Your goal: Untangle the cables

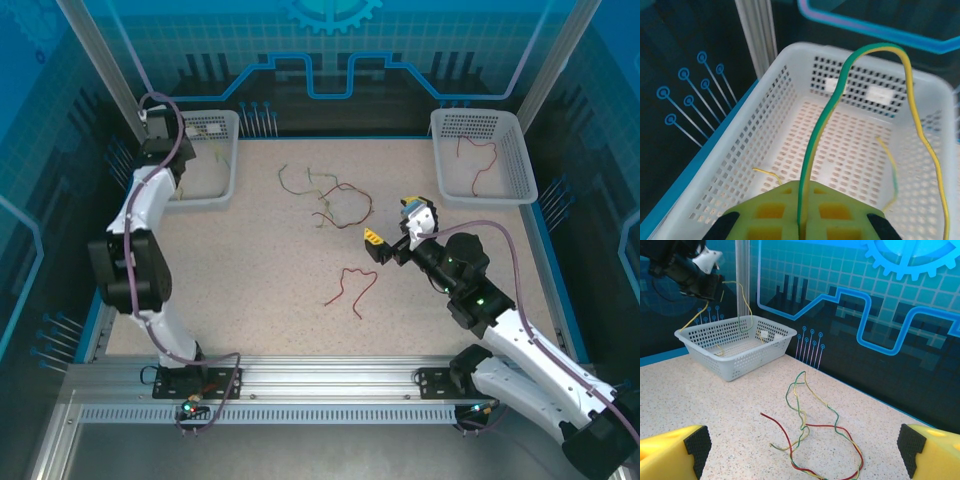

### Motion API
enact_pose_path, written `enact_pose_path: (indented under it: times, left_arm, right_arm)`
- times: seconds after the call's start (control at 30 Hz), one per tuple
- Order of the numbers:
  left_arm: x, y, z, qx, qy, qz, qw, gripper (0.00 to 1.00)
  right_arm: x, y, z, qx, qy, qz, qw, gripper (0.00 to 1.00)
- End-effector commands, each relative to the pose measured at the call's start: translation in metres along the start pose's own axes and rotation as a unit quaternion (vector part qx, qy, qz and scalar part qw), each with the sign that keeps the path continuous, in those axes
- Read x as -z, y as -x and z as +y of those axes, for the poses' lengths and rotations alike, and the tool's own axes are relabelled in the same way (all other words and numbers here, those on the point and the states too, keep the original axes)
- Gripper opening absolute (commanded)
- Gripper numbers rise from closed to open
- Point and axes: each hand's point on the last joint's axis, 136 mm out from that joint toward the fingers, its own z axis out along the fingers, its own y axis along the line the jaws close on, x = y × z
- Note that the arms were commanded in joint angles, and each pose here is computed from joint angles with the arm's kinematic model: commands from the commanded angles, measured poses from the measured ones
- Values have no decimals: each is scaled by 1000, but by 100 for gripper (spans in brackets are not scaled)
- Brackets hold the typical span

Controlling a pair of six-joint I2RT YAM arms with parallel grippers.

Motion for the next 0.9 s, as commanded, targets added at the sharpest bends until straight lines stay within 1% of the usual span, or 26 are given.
enact_pose_path:
  times: [0.0, 0.03, 0.1, 0.2, 0.23, 0.3, 0.4, 0.57, 0.6, 0.63, 0.67, 0.73, 0.8, 0.83, 0.87]
  left_arm:
    - [-22, -17, 10, -1, 21, 62, 998, 0]
    - [-29, -19, 10, -6, 24, 69, 997, 0]
    - [-44, -25, 9, -12, 28, 86, 996, 0]
    - [-64, -35, 8, -15, 29, 110, 993, 3]
    - [-69, -37, 6, -16, 25, 114, 993, 1]
    - [-83, -40, 4, -20, 27, 117, 993, 0]
    - [-99, -44, -1, -25, 26, 130, 991, 0]
    - [-119, -50, -7, -30, 23, 131, 991, 4]
    - [-121, -51, -7, -30, 22, 127, 991, 16]
    - [-123, -49, -8, -29, 23, 121, 992, 34]
    - [-123, -46, -9, -29, 20, 117, 992, 47]
    - [-117, -38, -10, -32, 25, 110, 993, 57]
    - [-98, -22, -16, -40, 28, 91, 995, 63]
    - [-87, -15, -20, -47, 32, 81, 995, 71]
    - [-70, -4, -26, -55, 35, 63, 996, 88]
  right_arm:
    - [-7, -11, 0, -15, 0, 16, 1000, 99]
    - [-11, -20, 1, -24, 6, 34, 999, 99]
    - [-19, -46, 4, -56, 21, 92, 994, 98]
    - [-30, -88, 2, -109, 6, 185, 977, 97]
    - [-31, -99, 2, -120, 2, 208, 971, 96]
    - [-32, -119, 2, -141, -11, 246, 959, 95]
    - [-31, -130, 3, -158, -18, 254, 954, 94]
    - [-31, -123, -2, -158, -31, 232, 959, 94]
    - [-31, -123, -5, -156, -37, 237, 958, 94]
    - [-31, -126, -6, -156, -41, 246, 956, 94]
    - [-31, -131, -7, -155, -44, 260, 952, 94]
    - [-33, -140, -2, -152, -33, 289, 945, 93]
    - [-34, -152, 6, -147, -18, 320, 936, 91]
    - [-34, -156, 8, -146, -17, 330, 932, 90]
    - [-34, -162, 9, -146, -15, 343, 928, 90]
